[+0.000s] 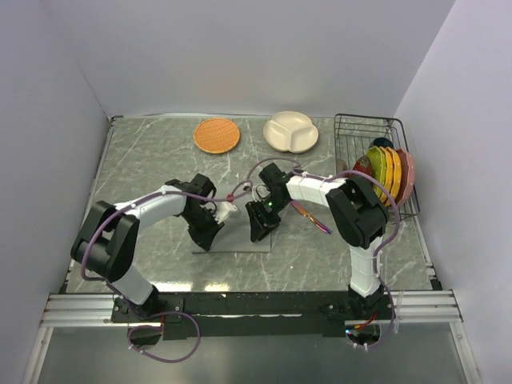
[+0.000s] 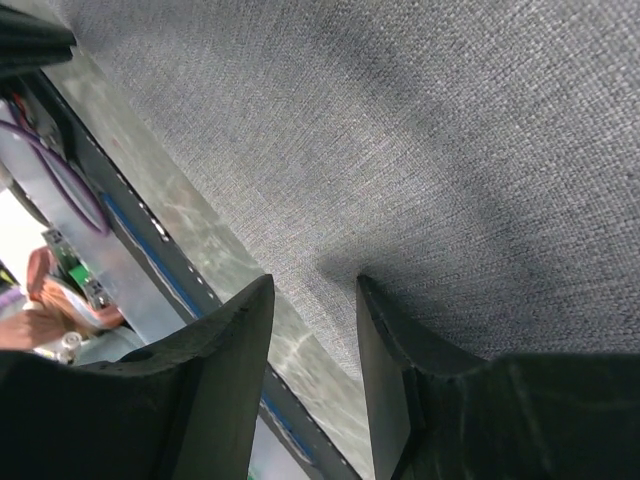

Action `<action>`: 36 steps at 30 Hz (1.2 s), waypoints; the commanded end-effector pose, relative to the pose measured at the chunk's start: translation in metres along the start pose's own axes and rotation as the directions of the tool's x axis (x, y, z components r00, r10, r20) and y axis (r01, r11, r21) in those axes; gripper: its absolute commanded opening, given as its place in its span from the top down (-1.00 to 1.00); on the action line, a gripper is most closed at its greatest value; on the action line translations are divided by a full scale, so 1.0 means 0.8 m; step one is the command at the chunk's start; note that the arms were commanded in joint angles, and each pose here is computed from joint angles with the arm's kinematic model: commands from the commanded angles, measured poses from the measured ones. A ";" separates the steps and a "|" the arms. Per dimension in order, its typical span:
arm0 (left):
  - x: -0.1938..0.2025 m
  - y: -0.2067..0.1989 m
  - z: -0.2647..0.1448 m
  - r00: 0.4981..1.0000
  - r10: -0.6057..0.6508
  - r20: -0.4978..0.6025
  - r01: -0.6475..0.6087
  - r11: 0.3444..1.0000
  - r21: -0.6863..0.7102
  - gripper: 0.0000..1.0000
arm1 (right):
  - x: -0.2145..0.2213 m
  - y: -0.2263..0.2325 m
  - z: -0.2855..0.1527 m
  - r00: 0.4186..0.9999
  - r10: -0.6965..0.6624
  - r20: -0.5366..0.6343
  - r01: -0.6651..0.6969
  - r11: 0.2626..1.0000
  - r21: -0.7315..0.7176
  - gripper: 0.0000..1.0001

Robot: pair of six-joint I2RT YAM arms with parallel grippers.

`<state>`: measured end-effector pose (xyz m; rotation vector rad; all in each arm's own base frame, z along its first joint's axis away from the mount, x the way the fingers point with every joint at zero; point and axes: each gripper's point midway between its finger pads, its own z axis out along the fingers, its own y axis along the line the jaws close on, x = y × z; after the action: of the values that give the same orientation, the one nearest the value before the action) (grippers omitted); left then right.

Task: Fold the napkin into a case and place the utensils inside
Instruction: Smooth out the lower triangle-folded napkin at the center of the board.

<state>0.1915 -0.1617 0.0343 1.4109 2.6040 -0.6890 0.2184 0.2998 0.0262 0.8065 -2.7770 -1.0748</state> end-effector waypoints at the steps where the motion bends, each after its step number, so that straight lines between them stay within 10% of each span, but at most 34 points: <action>1: 0.011 -0.022 0.005 0.993 0.100 -0.066 -0.099 0.995 0.023 0.77 | 0.016 -0.014 -0.022 0.995 -0.086 -0.045 0.089 0.993 0.076 0.06; 7: -0.011 -0.030 -0.001 0.989 0.143 -0.033 -0.142 0.989 0.036 0.74 | -0.037 0.020 -0.096 0.984 -0.093 0.154 0.097 0.995 -0.020 -0.14; 15: -0.117 0.015 -0.099 0.947 0.064 0.315 -0.069 0.998 0.006 0.24 | -0.154 -0.042 -0.196 0.900 -0.012 0.436 -0.010 0.999 0.049 -0.36; 22: -0.164 0.104 -0.174 0.839 -0.116 0.532 0.131 0.991 0.010 -0.01 | -0.210 -0.085 -0.192 0.887 0.061 0.457 -0.081 0.996 0.025 -0.36; 36: -0.159 0.133 -0.163 0.839 -0.188 0.512 0.190 0.981 0.048 -0.08 | -0.211 -0.138 -0.133 0.912 0.125 0.391 -0.145 0.989 0.021 -0.36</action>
<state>0.3607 -0.1467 0.1380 0.8050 2.3647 -0.8901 0.4245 0.2409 0.0549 0.3903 -3.1085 -1.2464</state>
